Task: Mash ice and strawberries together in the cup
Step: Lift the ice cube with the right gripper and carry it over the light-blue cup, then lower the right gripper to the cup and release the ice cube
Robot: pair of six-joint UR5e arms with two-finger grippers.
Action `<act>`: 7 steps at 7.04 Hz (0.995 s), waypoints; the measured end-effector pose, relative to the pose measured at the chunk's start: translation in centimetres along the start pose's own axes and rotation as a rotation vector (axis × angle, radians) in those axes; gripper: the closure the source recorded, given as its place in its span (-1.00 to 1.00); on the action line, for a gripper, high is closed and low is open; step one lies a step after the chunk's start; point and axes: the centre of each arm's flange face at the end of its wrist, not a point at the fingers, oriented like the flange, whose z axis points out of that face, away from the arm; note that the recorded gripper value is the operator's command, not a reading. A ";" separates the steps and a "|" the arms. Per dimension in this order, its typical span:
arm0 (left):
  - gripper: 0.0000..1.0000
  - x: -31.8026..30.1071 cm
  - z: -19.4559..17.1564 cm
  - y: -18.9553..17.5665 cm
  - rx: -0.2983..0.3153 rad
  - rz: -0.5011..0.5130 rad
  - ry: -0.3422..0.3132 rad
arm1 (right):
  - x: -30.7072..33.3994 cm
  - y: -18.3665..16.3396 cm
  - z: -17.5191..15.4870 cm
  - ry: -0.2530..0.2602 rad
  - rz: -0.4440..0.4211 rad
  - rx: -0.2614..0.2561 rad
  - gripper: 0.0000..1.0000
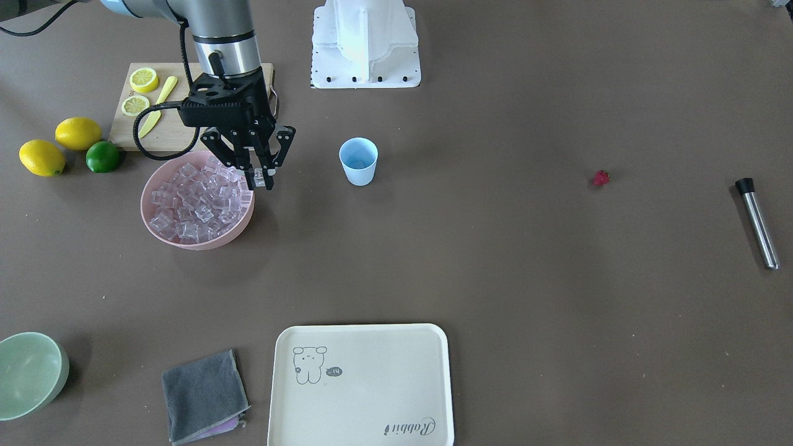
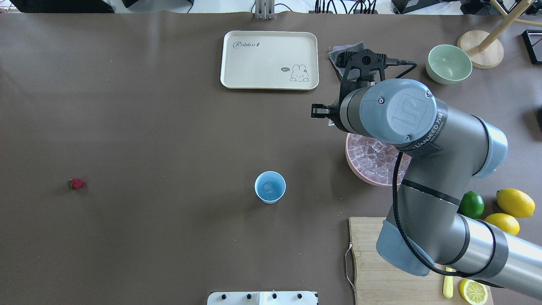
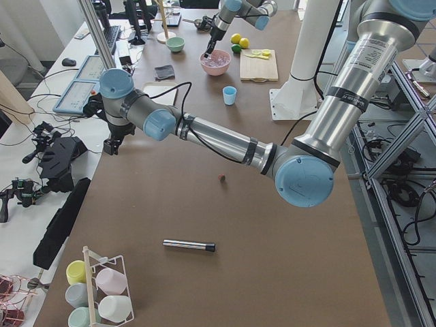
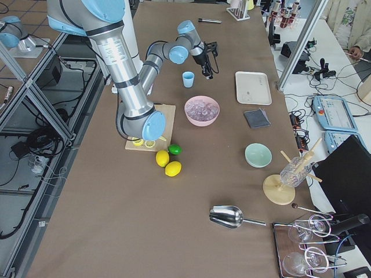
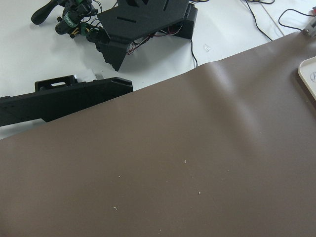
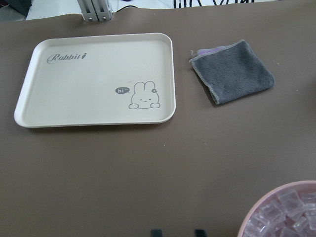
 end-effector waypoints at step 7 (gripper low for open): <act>-0.97 1.4 -0.4 0.8 0.009 0.024 0.015 | -6.6 9.3 1.7 -0.112 -0.146 -0.018 1.00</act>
